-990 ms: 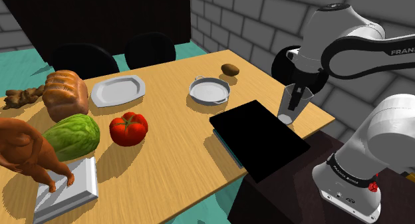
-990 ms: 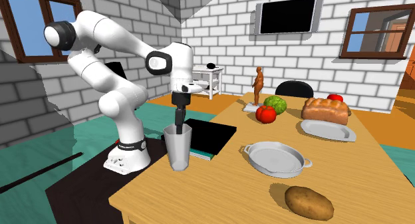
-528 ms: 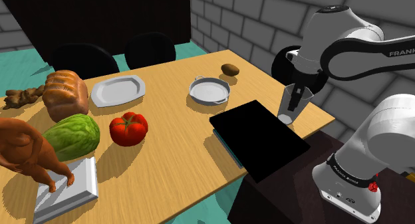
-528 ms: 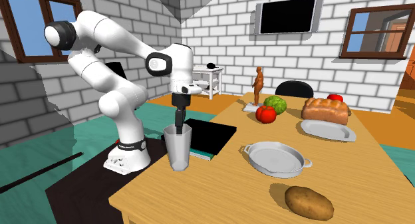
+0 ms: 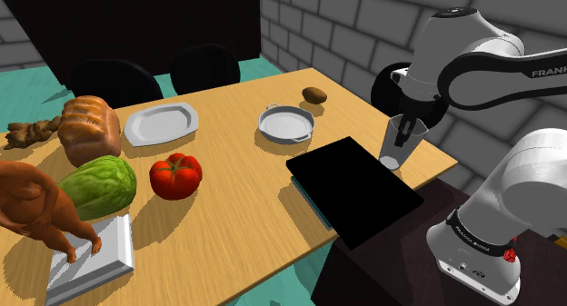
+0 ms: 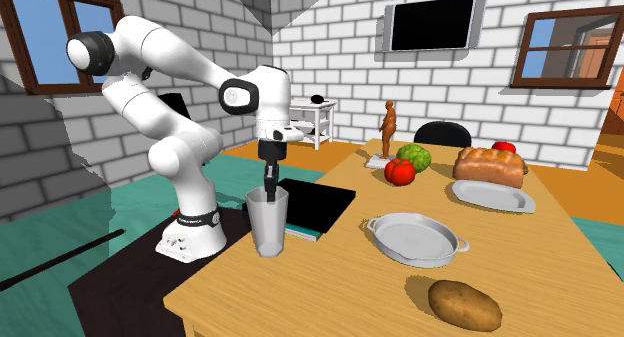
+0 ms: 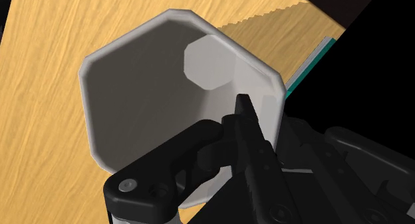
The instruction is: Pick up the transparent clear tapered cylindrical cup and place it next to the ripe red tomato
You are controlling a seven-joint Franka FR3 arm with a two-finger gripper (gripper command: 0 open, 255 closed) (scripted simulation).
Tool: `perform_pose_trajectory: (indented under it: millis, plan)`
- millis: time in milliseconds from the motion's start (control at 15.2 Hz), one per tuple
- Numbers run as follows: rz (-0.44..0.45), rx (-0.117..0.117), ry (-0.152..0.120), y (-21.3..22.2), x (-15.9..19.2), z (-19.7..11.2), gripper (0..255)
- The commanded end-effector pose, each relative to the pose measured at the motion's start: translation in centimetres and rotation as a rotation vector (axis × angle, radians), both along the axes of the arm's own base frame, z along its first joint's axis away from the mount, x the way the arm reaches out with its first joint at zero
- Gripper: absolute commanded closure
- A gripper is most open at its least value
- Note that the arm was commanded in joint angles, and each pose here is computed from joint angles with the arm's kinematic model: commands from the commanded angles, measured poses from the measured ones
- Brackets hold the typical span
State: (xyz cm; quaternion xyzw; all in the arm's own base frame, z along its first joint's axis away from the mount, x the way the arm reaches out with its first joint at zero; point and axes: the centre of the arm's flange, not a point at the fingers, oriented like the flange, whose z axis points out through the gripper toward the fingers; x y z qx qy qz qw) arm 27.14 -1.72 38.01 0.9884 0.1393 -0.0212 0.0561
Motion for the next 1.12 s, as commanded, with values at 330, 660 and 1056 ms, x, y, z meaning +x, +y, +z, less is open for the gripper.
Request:
perform_pose_trajectory:
  millis: [330,660,1056]
  plan:
    - [0.000,0.000,0.000,0.0,0.0,2.1,255]
    - [0.000,0.000,0.000,0.0,0.0,4.8,255]
    - [0.000,0.000,0.000,0.0,0.0,7.9,255]
